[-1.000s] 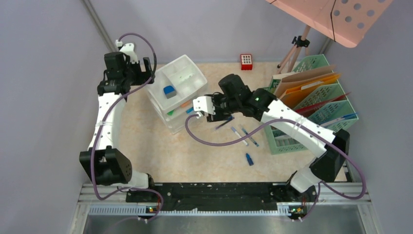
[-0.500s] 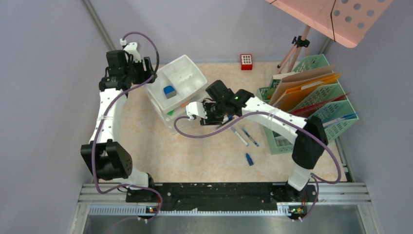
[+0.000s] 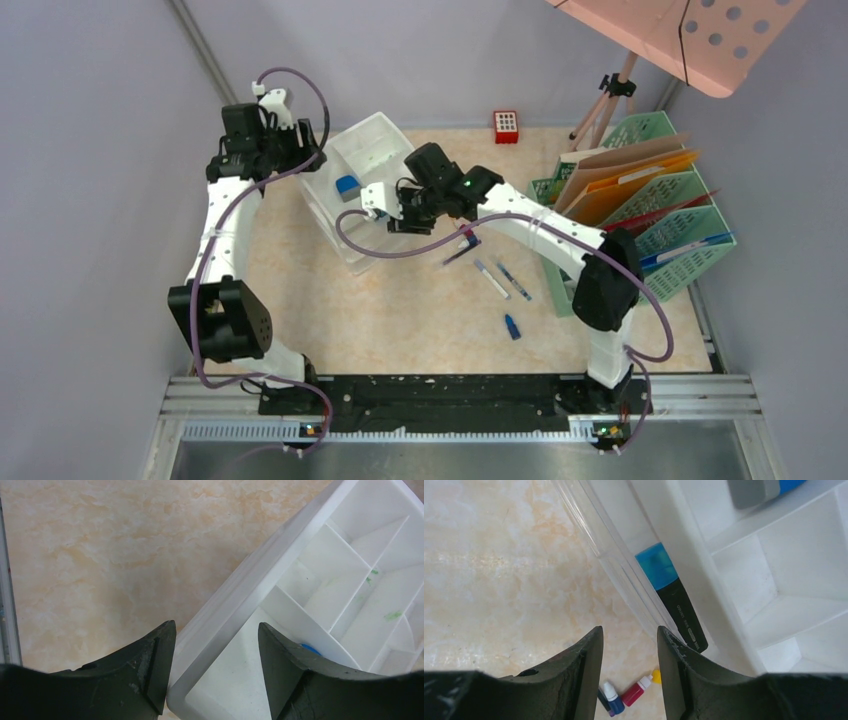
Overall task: Organize the desk
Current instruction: Close the drawer in the storage box.
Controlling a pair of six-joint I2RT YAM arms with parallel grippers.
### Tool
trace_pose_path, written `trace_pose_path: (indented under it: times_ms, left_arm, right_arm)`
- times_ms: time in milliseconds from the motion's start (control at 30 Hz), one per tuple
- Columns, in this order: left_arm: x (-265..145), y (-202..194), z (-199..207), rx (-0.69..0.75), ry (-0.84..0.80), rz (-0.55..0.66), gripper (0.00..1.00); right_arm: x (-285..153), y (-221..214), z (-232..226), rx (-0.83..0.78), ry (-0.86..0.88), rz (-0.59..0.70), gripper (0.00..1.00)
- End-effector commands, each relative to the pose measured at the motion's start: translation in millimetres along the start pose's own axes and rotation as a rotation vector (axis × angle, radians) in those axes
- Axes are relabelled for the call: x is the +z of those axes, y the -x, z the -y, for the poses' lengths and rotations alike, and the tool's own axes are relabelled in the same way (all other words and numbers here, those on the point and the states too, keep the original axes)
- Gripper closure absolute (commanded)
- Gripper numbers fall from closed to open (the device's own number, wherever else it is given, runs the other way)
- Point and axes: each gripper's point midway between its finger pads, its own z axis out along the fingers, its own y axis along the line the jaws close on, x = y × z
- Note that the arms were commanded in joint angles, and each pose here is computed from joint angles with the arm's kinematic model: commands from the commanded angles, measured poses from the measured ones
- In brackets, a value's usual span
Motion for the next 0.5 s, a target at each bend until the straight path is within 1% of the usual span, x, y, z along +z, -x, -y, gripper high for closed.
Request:
trace_pose_path:
  times_ms: [0, 200, 367, 467]
  left_arm:
    - [-5.6, 24.7, 7.7, 0.031, -0.036, 0.064, 0.34]
    - [-6.1, 24.6, 8.4, 0.030, -0.038, 0.060, 0.34]
    - [-7.3, 25.2, 9.3, 0.030, -0.039, 0.055, 0.34]
    - [-8.1, 25.1, 7.9, 0.030, -0.032, 0.053, 0.32]
  right_arm:
    - [7.0, 16.7, 23.5, 0.017, -0.058, 0.064, 0.56]
    - [20.8, 17.2, 32.5, 0.054, -0.090, 0.082, 0.56]
    - [18.2, 28.8, 44.0, 0.089, -0.148, 0.135, 0.56]
    - [13.6, 33.7, 49.4, 0.102, -0.180, 0.156, 0.56]
